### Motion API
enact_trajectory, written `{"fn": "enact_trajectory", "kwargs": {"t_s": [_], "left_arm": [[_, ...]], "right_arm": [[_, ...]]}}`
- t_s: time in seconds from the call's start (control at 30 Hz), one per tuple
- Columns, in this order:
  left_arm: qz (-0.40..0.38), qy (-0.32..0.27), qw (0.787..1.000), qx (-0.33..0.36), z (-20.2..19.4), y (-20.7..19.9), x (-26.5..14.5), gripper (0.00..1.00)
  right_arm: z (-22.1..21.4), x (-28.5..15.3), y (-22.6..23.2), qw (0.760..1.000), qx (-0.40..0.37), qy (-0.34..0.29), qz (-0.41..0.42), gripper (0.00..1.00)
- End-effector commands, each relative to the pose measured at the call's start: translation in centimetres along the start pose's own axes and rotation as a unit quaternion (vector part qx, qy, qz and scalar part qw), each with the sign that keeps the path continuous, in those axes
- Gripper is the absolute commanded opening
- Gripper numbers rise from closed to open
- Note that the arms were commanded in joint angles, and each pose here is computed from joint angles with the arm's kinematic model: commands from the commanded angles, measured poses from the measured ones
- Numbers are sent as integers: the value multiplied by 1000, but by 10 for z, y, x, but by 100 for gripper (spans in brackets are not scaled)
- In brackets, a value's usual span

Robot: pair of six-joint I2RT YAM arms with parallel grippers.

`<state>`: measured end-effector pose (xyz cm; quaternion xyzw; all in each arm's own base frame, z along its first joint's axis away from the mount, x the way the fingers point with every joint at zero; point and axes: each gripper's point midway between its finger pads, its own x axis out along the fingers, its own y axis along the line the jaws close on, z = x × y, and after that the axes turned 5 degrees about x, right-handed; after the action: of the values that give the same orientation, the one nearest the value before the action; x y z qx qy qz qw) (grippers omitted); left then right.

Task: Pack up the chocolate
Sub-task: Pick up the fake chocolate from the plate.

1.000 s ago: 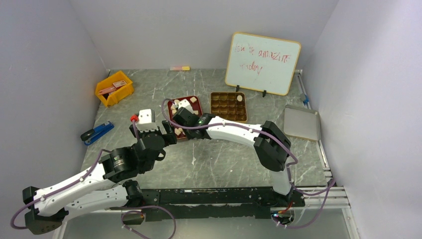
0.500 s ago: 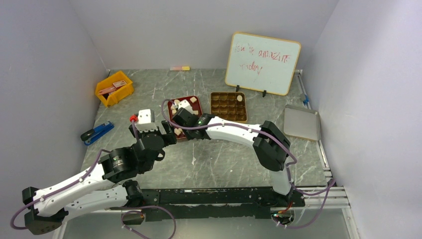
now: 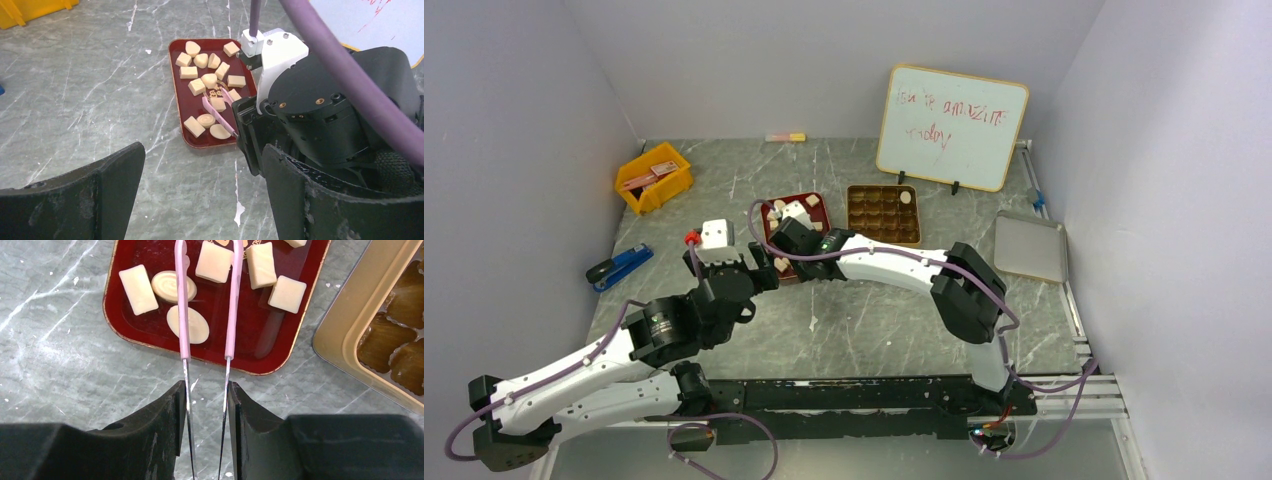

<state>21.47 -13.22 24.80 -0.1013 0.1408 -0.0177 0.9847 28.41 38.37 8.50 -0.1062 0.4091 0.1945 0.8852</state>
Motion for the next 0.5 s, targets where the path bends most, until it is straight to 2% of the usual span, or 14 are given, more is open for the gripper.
{"fn": "enact_trajectory", "kwargs": {"t_s": [0.0, 0.47], "left_arm": [[4, -12, 1000, -8, 7, 2, -2, 91], [5, -15, 1000, -4, 9, 1, -1, 92]], "right_arm": [[-1, 5, 0, 1000, 4, -4, -9, 38], [-6, 11, -6, 1000, 6, 2, -18, 38]]}}
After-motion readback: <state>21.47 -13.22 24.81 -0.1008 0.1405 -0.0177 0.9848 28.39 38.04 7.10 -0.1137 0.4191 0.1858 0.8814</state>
